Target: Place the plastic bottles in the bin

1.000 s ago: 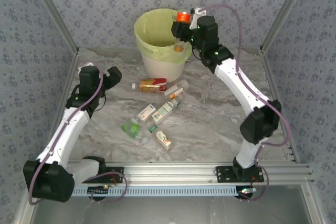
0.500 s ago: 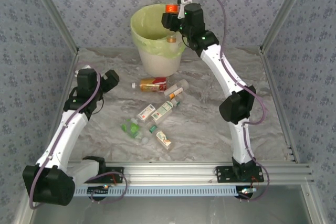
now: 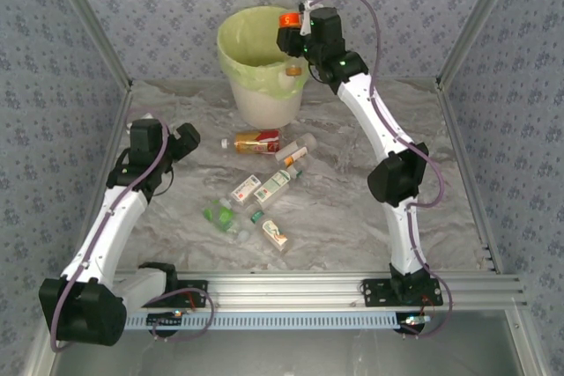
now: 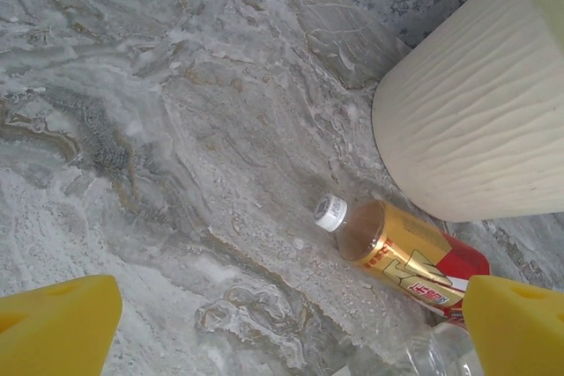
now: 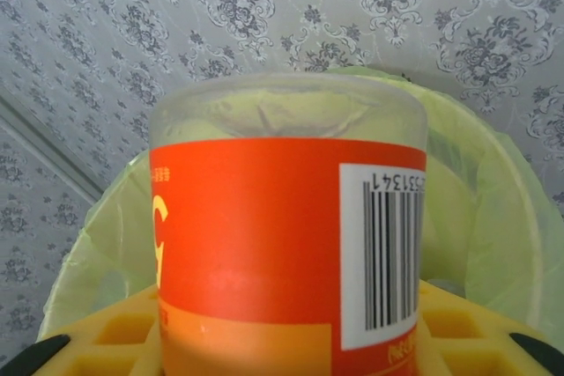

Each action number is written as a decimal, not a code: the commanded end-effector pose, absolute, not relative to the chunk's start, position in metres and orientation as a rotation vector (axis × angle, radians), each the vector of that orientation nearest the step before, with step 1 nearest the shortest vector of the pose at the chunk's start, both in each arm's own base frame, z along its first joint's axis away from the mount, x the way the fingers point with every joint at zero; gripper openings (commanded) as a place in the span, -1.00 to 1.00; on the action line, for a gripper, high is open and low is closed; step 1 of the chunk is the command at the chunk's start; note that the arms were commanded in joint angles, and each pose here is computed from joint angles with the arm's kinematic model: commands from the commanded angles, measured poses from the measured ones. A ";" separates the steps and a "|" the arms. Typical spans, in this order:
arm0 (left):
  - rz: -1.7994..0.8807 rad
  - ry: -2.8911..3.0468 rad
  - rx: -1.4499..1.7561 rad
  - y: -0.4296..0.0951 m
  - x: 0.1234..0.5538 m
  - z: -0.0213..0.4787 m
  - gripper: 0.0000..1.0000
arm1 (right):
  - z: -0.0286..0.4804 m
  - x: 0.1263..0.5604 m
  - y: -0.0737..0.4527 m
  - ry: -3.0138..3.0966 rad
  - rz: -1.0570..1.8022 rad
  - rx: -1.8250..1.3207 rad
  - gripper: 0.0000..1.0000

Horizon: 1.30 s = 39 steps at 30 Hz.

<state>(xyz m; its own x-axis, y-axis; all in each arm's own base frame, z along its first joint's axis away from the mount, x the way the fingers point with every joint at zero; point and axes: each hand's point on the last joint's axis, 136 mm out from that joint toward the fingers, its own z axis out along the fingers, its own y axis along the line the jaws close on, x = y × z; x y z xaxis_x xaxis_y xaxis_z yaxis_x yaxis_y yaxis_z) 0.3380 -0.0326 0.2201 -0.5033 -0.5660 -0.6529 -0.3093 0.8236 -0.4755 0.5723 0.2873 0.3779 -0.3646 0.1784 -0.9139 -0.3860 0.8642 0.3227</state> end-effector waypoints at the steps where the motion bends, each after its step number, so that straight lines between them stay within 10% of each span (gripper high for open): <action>1: -0.391 2.138 -0.648 -0.033 0.336 0.217 0.99 | 0.426 0.558 0.288 1.744 0.685 -0.164 -0.29; 9: -0.442 2.162 -0.636 -0.042 0.345 0.211 0.99 | 0.482 0.568 0.281 1.518 0.768 -0.073 -0.27; 21: -0.453 2.180 -0.642 -0.045 0.348 0.204 0.99 | 0.408 0.627 0.295 1.550 0.612 -0.097 -0.25; 39: -0.492 2.206 -0.644 -0.052 0.357 0.195 0.99 | 0.390 0.587 0.260 1.785 0.420 -0.277 -0.02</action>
<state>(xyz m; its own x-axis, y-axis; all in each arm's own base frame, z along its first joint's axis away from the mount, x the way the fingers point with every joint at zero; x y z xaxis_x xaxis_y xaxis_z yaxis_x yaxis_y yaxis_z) 0.3507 -0.0490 0.1882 -0.5852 -0.5738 -0.5730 -0.3070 0.8108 -0.4984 0.6048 0.2791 0.3663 -0.2607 0.0886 -0.9613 -0.4022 0.8953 0.1916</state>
